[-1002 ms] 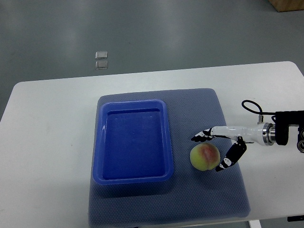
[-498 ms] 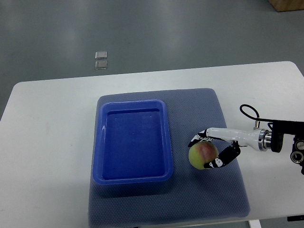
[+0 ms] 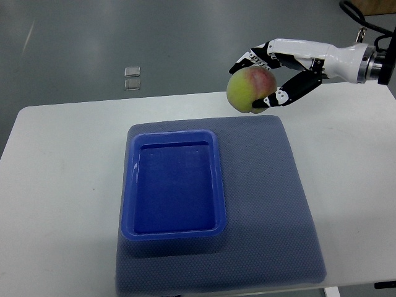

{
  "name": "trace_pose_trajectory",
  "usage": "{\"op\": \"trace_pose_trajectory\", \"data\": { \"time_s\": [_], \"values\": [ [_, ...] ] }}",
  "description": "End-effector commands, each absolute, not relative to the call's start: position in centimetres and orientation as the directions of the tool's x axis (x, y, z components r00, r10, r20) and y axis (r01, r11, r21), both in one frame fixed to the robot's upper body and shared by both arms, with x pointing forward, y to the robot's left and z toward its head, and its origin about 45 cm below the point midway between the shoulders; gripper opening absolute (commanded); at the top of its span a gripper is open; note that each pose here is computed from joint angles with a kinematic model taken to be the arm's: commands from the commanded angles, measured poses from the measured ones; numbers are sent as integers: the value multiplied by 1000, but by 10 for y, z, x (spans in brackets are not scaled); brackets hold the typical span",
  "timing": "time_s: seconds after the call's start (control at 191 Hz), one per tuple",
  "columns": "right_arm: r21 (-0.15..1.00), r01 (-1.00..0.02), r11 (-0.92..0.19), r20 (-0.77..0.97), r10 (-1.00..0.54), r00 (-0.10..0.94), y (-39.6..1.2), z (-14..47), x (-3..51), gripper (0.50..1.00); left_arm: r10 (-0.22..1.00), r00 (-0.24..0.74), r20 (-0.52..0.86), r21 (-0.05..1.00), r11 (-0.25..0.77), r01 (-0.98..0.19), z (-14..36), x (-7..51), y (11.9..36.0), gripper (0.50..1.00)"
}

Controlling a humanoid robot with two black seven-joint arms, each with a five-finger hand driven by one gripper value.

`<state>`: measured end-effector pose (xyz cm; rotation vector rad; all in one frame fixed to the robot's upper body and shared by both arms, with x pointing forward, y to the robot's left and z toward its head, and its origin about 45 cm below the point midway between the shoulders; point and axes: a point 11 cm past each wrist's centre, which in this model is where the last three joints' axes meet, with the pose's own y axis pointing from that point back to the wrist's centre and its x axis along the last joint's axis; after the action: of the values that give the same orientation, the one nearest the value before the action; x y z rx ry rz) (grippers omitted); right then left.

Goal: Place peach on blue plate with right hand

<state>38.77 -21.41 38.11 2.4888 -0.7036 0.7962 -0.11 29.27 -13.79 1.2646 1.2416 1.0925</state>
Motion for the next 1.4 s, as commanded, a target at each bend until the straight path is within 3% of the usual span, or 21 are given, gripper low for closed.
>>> {"op": "trace_pose_trajectory", "data": {
  "time_s": [0.0, 0.126, 0.131, 0.373, 0.567, 0.635, 0.913, 0.918, 0.944, 0.95, 0.96, 0.965, 0.976, 1.007, 1.055, 1.06, 1.081, 1.249, 1.396],
  "values": [
    [275, -543, -793, 615, -289, 734, -185, 364, 397, 521, 997, 60, -47, 996, 42, 81, -138, -1, 293, 1000],
    [308, -505, -807, 599, -248, 762, -157, 339, 401, 523, 997, 60, -52, 996, 47, 81, -138, -1, 292, 1000],
    [321, -495, -808, 595, -235, 769, -140, 324, 405, 523, 997, 60, -53, 995, 48, 83, -138, -1, 292, 1000],
    [377, -425, -823, 557, -165, 814, -64, 252, 400, 533, 997, 59, -49, 996, 44, 81, -138, -1, 293, 1000],
    [429, -401, -809, 576, -98, 812, -41, 209, 389, 539, 997, 58, -44, 996, 39, 82, -138, -2, 295, 1000],
    [446, -385, -808, 577, -70, 814, -30, 187, 379, 570, 997, 58, -44, 996, 39, 81, -138, -1, 295, 1000],
    [464, -403, -789, 582, -72, 810, -33, 169, 378, 584, 997, 56, -44, 996, 40, 84, -138, -2, 295, 1000],
    [464, -407, -787, 583, -74, 809, -34, 170, 380, 665, 997, 58, -44, 996, 39, 82, -138, -2, 295, 1000],
    [466, -409, -784, 583, -75, 809, -37, 170, 381, 742, 997, 58, -44, 996, 39, 82, -138, -2, 295, 1000],
    [467, -410, -784, 584, -75, 808, -37, 170, 382, 784, 997, 58, -44, 996, 39, 82, -138, -2, 295, 1000],
    [467, -410, -784, 584, -75, 808, -37, 170, 382, 785, 997, 58, -44, 996, 39, 82, -138, -2, 295, 1000],
    [468, -412, -782, 585, -76, 808, -39, 170, 382, 823, 997, 57, -44, 996, 40, 82, -138, -2, 295, 1000],
    [469, -412, -781, 584, -76, 808, -39, 170, 382, 850, 997, 58, -44, 996, 39, 82, -138, -2, 295, 1000],
    [470, -412, -781, 584, -76, 808, -40, 171, 384, 887, 997, 58, -44, 996, 39, 84, -138, -2, 295, 1000],
    [470, -412, -781, 584, -76, 808, -40, 171, 384, 887, 997, 58, -44, 996, 39, 84, -138, -2, 295, 1000],
    [472, -418, -776, 584, -80, 808, -45, 173, 386, 911, 997, 59, -46, 996, 41, 81, -138, -1, 294, 1000],
    [473, -423, -773, 585, -83, 807, -49, 175, 389, 930, 997, 58, -46, 996, 41, 83, -138, -2, 294, 1000],
    [486, -416, -769, 574, -79, 815, -66, 194, 400, 932, 997, 58, -44, 996, 39, 81, -138, -1, 295, 1000],
    [395, -517, -759, 616, -198, 762, -96, 243, 434, 932, 997, 58, -46, 996, 41, 83, -138, -2, 294, 1000]
  ]
}}
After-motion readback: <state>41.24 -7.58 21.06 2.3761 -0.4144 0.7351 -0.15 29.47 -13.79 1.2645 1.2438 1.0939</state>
